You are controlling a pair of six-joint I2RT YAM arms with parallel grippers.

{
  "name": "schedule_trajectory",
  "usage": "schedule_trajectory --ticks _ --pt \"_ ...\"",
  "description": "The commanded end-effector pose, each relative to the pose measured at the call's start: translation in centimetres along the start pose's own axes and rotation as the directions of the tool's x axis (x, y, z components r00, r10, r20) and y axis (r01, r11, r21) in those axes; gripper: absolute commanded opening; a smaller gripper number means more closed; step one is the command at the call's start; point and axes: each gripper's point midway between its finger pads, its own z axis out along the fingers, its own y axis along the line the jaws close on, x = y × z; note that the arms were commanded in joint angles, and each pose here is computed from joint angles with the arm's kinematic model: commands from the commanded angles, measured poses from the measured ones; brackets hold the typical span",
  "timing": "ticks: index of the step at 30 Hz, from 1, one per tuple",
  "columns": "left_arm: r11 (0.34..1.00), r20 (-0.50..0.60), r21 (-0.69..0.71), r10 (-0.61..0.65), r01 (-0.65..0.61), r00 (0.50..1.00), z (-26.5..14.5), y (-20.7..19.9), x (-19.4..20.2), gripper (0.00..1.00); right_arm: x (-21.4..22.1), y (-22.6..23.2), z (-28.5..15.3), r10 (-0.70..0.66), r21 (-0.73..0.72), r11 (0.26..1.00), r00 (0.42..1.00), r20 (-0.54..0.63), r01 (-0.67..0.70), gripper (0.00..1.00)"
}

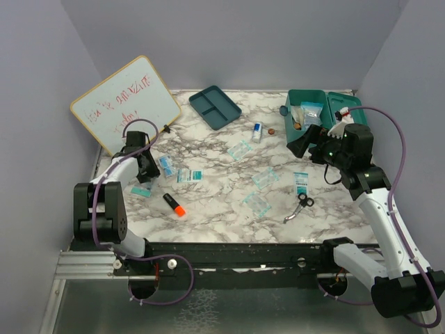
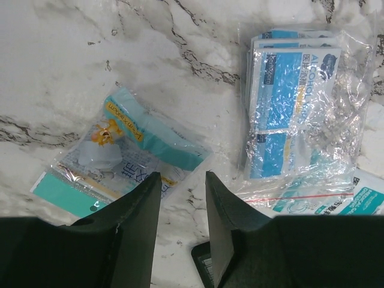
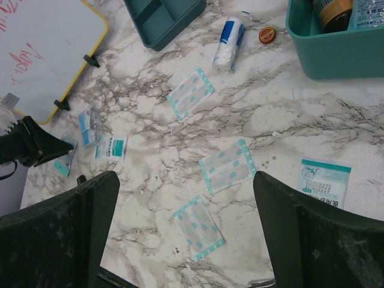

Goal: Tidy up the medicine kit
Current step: Pick up the medical item at the center of the board.

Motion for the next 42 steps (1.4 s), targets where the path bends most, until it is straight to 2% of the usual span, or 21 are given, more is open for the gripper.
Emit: schedule_trajectory --ticks 1,4,8,12,15,20,24,32,38,42 --pt "1.0 -0.075 -0.006 0.006 -0.006 0.997 1.2 0.3 1.7 0.35 -0.8 0.9 -0.7 -0.026 -0.033 0.999 0.999 0.022 0.026 1.0" --pt "1.0 -0.084 -0.011 -0.003 0.002 0.996 1.3 0.4 2.0 0.32 -0.9 1.0 -0.7 -0.025 -0.034 0.999 0.999 0.022 0.026 1.0" --pt "0.999 -0.029 0.037 0.004 -0.003 1.0 -0.3 -0.7 0.8 0.32 -0.8 0.9 -0.7 -0.023 -0.033 0.999 0.999 0.023 0.024 1.0" --pt "0.997 0.054 0.064 0.029 -0.032 0.998 -2.3 -1.4 -1.5 0.4 -0.8 0.9 -0.6 -0.017 -0.033 0.999 1.0 0.021 0.018 1.0" --pt "0.998 0.1 -0.02 0.063 -0.061 0.993 -2.3 0.1 -2.6 0.47 -0.9 1.1 -0.6 -0.012 -0.044 0.999 1.0 0.023 0.013 1.0" --pt "0.996 0.099 -0.087 0.026 -0.017 0.995 -1.8 2.0 -3.1 0.58 -0.9 1.3 -0.7 -0.015 -0.046 0.999 1.0 0.023 0.016 1.0" --pt "0.998 0.084 -0.064 0.014 -0.009 0.996 -1.7 1.9 -3.1 0.61 -1.1 1.1 -0.9 -0.026 -0.036 0.999 0.999 0.037 0.027 1.0" --pt "0.986 0.045 -0.141 -0.086 0.091 0.995 -0.5 4.9 -2.3 0.55 -1.3 1.2 -1.1 -0.036 -0.036 0.999 0.999 0.038 0.037 1.0" --pt "0.977 0.049 -0.159 -0.134 0.141 0.99 -0.4 5.7 -2.1 0.49 -1.4 1.3 -1.1 -0.036 -0.041 0.998 0.998 0.041 0.038 1.0" --pt "0.975 0.014 -0.16 -0.151 0.151 0.988 0.4 5.8 -1.3 0.46 -1.4 1.3 -1.0 -0.033 -0.042 0.999 0.999 0.039 0.034 1.0"
